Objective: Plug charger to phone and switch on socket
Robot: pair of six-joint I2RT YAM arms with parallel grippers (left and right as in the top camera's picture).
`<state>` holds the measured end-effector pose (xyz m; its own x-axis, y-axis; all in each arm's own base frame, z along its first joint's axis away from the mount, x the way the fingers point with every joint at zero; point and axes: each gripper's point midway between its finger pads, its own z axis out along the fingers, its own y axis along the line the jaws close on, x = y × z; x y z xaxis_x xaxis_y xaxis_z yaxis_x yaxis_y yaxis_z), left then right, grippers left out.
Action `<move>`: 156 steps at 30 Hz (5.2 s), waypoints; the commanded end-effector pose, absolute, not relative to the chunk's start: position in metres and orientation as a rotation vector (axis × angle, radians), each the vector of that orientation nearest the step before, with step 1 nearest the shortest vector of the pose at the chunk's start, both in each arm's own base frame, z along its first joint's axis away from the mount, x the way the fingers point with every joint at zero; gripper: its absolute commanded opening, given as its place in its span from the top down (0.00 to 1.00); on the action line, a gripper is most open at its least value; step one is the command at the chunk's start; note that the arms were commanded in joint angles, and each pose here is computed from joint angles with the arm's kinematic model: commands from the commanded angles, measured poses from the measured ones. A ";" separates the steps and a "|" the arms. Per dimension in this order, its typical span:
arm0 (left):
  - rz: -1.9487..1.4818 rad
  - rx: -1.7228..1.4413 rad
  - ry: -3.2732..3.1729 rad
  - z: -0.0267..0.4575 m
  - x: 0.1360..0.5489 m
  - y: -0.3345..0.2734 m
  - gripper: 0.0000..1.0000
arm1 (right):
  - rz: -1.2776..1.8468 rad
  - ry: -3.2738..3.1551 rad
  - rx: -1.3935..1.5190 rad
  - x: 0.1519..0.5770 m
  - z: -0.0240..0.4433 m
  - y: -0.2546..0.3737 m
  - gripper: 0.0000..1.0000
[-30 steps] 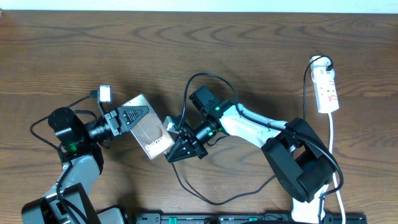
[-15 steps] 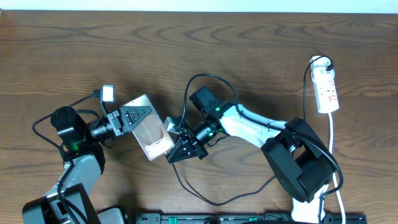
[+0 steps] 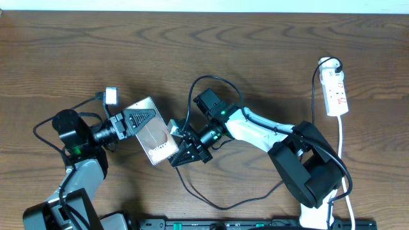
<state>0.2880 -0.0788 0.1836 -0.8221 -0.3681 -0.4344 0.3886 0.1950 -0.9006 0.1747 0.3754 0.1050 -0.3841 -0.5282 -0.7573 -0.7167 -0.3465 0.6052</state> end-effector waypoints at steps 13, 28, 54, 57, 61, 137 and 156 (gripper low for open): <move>-1.577 0.165 1.838 0.191 0.291 -0.081 0.93 | 1.898 1.651 -1.631 0.172 0.114 0.379 0.99; -1.536 0.124 1.833 0.190 0.299 -0.078 0.93 | 1.897 1.652 -1.631 0.172 0.114 0.379 0.99; -1.521 0.115 1.825 0.193 0.301 -0.076 0.93 | 1.898 1.668 -1.627 0.172 0.113 0.378 0.99; -1.546 0.081 1.836 0.193 0.301 -0.076 0.93 | 1.864 1.688 -1.637 0.173 0.109 0.378 0.99; -1.573 0.027 1.849 0.193 0.303 -0.075 0.93 | 1.860 1.690 -1.638 0.174 0.108 0.378 0.99; -1.595 0.153 1.842 0.194 0.291 -0.084 0.93 | 1.867 1.686 -1.594 0.185 0.115 0.387 0.99; -1.512 0.132 1.811 0.196 0.299 -0.068 0.92 | 1.850 1.745 -1.593 0.183 0.109 0.386 0.99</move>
<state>0.2985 -0.0703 0.1907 -0.7324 -0.3887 -0.5590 0.4851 0.2781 -0.8291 0.1852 0.3826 0.1015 -0.4225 -0.5423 -0.7262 -0.7213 -0.2840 0.6318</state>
